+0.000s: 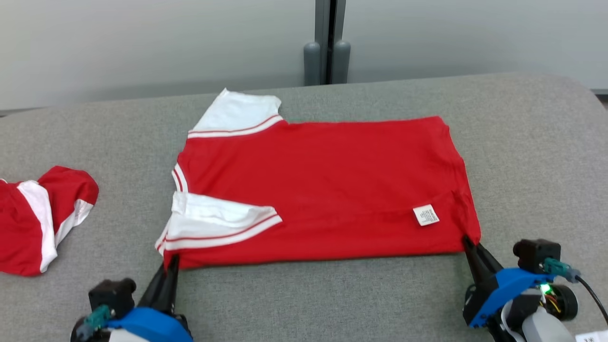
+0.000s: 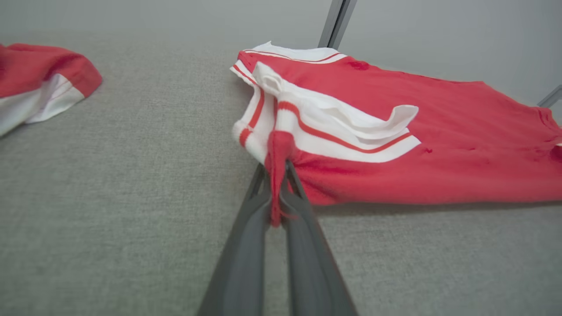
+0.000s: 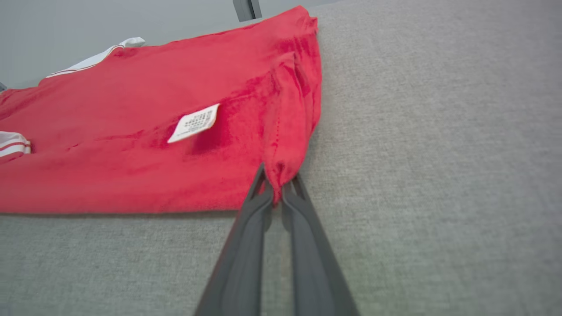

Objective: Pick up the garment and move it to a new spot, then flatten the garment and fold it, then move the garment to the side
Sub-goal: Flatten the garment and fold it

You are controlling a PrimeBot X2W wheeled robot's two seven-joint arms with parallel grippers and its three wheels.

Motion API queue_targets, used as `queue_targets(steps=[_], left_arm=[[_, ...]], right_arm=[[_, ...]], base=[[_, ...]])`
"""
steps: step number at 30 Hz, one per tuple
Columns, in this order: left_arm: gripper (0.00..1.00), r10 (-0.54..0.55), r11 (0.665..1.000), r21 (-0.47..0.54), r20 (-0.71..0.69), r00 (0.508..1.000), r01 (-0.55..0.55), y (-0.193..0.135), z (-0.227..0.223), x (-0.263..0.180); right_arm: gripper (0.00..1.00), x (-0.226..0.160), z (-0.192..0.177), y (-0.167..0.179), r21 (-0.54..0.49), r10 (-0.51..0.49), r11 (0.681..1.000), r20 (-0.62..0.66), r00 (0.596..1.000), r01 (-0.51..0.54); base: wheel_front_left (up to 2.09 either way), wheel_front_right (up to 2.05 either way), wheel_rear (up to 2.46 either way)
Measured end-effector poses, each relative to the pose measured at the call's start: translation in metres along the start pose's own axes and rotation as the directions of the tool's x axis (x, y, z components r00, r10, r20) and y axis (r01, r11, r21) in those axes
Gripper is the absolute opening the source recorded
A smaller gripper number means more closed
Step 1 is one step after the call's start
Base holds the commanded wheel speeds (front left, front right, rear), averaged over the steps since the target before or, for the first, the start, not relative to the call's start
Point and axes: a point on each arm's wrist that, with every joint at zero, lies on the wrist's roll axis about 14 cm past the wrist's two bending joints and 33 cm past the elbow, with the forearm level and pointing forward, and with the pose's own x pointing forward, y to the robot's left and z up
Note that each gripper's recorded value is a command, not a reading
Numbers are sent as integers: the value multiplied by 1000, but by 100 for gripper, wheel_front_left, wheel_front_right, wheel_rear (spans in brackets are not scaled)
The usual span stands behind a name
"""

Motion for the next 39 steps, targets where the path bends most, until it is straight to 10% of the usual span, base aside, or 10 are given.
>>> queue_targets(steps=[20,21,22,23,39], left_arm=[[0,38,998,-53,7,999,-38,-23,-15,-63],[36,37,998,-55,3,999,-37,-24,-16,-64],[95,37,998,-55,2,999,-37,-25,-17,-64],[100,40,998,-55,3,999,-40,-25,-17,-64],[100,95,991,62,259,961,-115,5,68,-46]], right_arm=[[0,-62,-14,-9,36,-28,999,-61,998,31],[20,-63,-17,-7,42,-26,999,-72,997,29],[62,-64,-19,-7,43,-25,999,-81,996,29],[100,-64,-19,-6,44,-24,999,-84,996,28],[100,-47,63,14,-34,34,999,222,974,-27]], base=[[0,0,0],[0,0,0],[0,0,0],[0,0,0],[0,0,0]])
